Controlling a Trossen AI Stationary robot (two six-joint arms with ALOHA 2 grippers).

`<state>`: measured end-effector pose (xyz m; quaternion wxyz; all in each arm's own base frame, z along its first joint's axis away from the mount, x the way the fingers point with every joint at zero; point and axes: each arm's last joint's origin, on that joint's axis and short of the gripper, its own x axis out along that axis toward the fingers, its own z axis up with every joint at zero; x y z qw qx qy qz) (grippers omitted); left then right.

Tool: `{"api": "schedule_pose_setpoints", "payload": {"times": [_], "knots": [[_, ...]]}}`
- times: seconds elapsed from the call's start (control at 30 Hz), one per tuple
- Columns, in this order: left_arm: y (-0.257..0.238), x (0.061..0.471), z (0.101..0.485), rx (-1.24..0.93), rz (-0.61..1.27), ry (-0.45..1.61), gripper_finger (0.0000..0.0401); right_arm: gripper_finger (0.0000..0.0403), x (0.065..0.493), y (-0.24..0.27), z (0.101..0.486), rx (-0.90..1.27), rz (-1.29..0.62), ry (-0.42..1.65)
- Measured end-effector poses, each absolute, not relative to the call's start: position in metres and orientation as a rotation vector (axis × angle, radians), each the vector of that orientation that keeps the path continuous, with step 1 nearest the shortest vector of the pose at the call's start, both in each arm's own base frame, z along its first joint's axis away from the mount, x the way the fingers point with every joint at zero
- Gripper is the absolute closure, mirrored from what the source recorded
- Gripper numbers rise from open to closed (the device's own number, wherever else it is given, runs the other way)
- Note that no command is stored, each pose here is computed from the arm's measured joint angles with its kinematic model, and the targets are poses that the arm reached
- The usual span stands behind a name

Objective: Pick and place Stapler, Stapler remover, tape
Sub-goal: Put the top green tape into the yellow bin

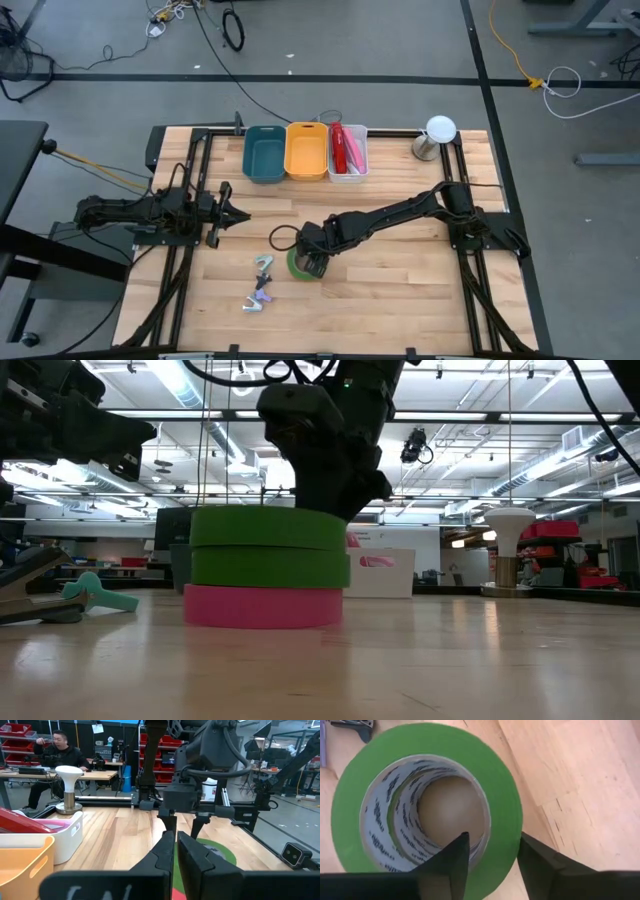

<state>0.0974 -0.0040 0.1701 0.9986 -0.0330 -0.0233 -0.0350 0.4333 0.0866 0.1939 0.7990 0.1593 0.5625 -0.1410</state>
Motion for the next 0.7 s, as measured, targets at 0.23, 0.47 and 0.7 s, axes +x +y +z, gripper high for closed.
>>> {"api": "schedule_pose_setpoints", "payload": {"times": [0.23, 0.47, 0.7], "knots": [[-0.004, 0.0975, 0.17, -0.066, -0.07, -0.046, 0.0376, 0.0277, 0.433, 0.0865, 0.1937, 0.34, -0.304, 1.209], [-0.0041, 0.0975, 0.17, -0.066, -0.07, -0.046, 0.0376, 0.0306, 0.4329, 0.0865, 0.1938, 0.339, -0.305, 1.209], [-0.0041, 0.0974, 0.1701, -0.066, -0.07, -0.047, 0.0376, 0.0312, 0.4318, 0.0861, 0.1971, 0.343, -0.302, 1.203]]}}
